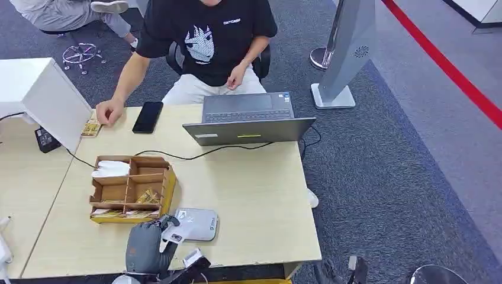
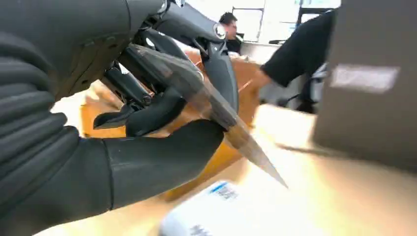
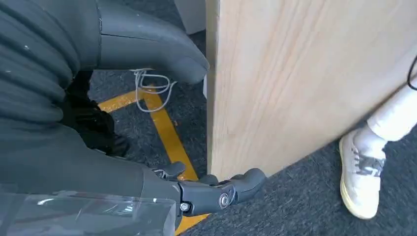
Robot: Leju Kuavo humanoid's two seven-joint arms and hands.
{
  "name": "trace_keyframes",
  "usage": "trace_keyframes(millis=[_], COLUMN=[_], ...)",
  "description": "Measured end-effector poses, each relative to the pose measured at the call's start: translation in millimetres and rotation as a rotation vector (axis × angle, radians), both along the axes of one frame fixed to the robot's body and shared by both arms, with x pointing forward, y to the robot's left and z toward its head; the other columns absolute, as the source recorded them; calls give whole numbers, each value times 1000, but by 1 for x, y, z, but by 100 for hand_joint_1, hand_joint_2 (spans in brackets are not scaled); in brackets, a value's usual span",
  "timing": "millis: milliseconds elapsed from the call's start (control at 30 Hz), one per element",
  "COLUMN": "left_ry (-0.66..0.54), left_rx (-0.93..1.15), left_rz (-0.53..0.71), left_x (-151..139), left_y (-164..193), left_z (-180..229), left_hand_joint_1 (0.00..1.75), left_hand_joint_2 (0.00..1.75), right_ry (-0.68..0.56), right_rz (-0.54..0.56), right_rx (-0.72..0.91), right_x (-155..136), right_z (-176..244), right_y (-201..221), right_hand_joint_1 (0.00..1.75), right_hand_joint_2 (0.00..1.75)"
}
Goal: Pass the card to the sensor for recognition and then transmit it.
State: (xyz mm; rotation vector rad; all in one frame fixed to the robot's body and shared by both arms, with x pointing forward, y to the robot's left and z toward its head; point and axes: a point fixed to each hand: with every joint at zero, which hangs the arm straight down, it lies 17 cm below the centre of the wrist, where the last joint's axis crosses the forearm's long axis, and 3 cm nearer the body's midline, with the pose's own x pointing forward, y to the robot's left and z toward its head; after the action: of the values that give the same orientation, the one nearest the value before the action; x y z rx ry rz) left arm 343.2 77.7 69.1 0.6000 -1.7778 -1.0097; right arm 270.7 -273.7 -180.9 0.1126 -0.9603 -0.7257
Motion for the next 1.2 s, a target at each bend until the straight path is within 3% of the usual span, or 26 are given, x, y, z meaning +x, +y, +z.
trace_keyframes(millis=[233, 833, 967, 1200], left_ry=[54, 33, -32, -236], left_rx=[72, 93, 108, 164], left_rz=[49, 48, 46, 152], left_x=[17, 33, 38, 73], left_y=[9, -1, -3, 20], left_z=[-28, -16, 8, 101], left_hand_joint_1=[175, 175, 175, 175], left_hand_joint_2=[175, 175, 175, 175], right_ry=[-8, -15, -12, -1], right_rz=[26, 41, 48, 91], right_rx=[8, 13, 13, 17], right_x=[5, 11, 13, 18], right_z=[2, 5, 5, 6], right_y=[9, 16, 17, 26], right_hand_joint_1=[0, 0, 0, 0], right_hand_joint_2=[175, 175, 175, 175])
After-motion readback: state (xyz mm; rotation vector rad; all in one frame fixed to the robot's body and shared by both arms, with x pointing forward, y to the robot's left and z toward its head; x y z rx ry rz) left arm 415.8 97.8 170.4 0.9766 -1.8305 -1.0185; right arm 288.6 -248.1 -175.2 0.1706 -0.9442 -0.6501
